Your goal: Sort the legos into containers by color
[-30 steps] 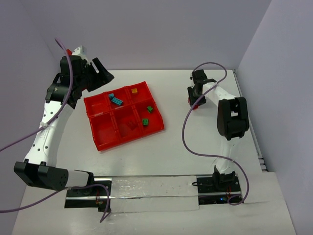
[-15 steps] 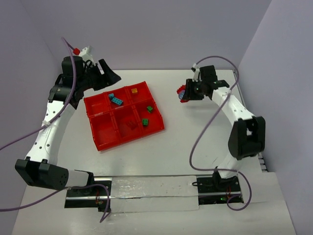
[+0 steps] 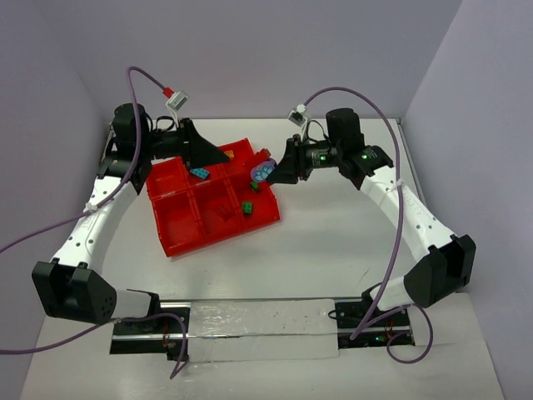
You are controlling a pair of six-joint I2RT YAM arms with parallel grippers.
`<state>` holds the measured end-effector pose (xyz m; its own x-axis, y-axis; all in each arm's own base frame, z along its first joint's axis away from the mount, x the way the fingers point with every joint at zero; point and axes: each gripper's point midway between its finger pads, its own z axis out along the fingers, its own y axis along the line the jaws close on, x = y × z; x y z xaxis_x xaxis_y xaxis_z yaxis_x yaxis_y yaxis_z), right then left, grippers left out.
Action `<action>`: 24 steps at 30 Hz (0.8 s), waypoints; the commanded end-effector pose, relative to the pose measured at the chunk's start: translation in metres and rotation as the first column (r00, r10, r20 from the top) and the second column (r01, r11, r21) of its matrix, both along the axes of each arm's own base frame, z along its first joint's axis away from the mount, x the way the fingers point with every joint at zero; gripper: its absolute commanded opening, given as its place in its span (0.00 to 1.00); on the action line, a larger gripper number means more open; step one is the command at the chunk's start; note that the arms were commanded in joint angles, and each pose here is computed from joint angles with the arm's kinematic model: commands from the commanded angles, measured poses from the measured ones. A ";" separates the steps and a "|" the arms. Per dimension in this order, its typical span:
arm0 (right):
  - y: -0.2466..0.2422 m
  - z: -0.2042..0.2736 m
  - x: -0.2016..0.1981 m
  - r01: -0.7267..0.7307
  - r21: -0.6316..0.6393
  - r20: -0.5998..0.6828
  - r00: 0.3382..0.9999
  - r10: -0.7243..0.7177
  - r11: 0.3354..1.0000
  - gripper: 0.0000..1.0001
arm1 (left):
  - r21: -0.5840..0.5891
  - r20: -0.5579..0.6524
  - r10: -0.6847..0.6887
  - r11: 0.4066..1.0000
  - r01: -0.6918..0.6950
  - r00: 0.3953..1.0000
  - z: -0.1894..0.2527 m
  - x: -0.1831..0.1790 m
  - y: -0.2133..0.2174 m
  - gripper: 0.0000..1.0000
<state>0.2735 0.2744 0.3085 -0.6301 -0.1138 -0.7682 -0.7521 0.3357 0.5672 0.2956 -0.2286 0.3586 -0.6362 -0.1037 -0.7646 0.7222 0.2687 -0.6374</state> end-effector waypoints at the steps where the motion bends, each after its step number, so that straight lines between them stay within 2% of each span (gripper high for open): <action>1: 0.010 0.018 -0.029 -0.143 0.046 0.035 0.989 0.141 0.989 0.03 | -0.036 0.118 -0.194 0.979 0.199 0.974 0.018 -0.032 -0.006 0.79; 14: 0.027 0.027 -0.057 -0.296 0.040 0.049 0.954 0.294 0.954 0.03 | 0.001 0.070 -0.332 0.943 0.333 0.941 -0.005 -0.047 -0.026 0.80; 24: 0.030 0.021 -0.055 -0.299 0.025 0.037 0.954 0.298 0.954 0.02 | -0.025 0.097 -0.420 0.905 0.424 0.902 0.002 -0.068 -0.037 0.79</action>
<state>0.2229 0.3017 0.3148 -0.5844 -0.2733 -0.7640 -0.8089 0.1212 0.5754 0.2413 -0.2634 0.3379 -0.6454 0.1266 -0.7533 0.7581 -0.0144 -0.6520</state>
